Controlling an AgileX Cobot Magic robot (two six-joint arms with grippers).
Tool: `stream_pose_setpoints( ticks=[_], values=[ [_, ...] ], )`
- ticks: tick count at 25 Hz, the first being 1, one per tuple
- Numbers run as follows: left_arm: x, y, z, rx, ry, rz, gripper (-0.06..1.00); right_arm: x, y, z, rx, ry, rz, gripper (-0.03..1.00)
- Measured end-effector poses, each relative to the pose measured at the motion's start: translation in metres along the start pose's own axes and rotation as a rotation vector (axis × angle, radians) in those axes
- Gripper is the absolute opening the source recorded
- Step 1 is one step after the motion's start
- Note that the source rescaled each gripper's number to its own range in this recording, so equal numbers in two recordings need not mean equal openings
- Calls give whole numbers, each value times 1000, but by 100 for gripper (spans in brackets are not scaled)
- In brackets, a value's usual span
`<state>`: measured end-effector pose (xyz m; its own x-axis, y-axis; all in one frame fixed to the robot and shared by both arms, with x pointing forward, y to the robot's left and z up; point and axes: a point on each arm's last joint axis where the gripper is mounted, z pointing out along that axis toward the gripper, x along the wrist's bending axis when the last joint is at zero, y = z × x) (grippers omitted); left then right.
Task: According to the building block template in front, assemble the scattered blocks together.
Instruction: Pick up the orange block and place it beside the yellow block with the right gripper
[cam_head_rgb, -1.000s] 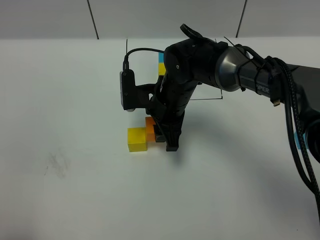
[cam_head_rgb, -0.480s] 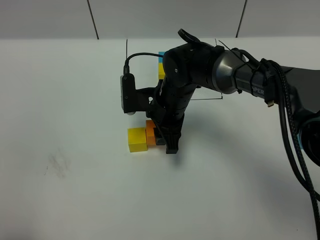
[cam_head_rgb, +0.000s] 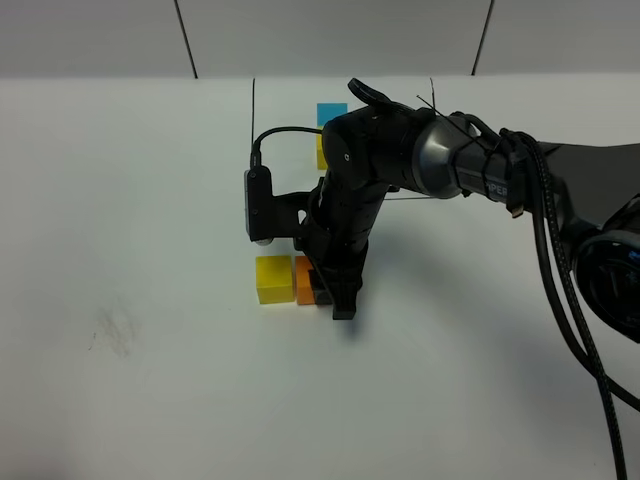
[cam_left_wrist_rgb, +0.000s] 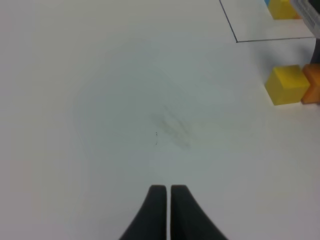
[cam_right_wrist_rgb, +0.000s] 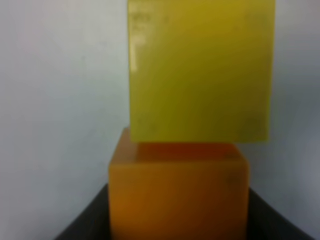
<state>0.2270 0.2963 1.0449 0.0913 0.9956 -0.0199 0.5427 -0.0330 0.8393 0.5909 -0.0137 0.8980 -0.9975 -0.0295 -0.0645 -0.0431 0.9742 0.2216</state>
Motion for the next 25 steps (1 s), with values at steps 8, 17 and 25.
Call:
stream_pose_setpoints(
  ticks=[8, 17, 25],
  values=[
    [0, 0, 0, 0, 0, 0, 0, -2, 1, 2, -15, -23, 0, 52],
    [0, 0, 0, 0, 0, 0, 0, -5, 2, 5, -16, -42, -7, 52],
    [0, 0, 0, 0, 0, 0, 0, -6, 2, 9, -13, -30, -3, 52]
  ],
)
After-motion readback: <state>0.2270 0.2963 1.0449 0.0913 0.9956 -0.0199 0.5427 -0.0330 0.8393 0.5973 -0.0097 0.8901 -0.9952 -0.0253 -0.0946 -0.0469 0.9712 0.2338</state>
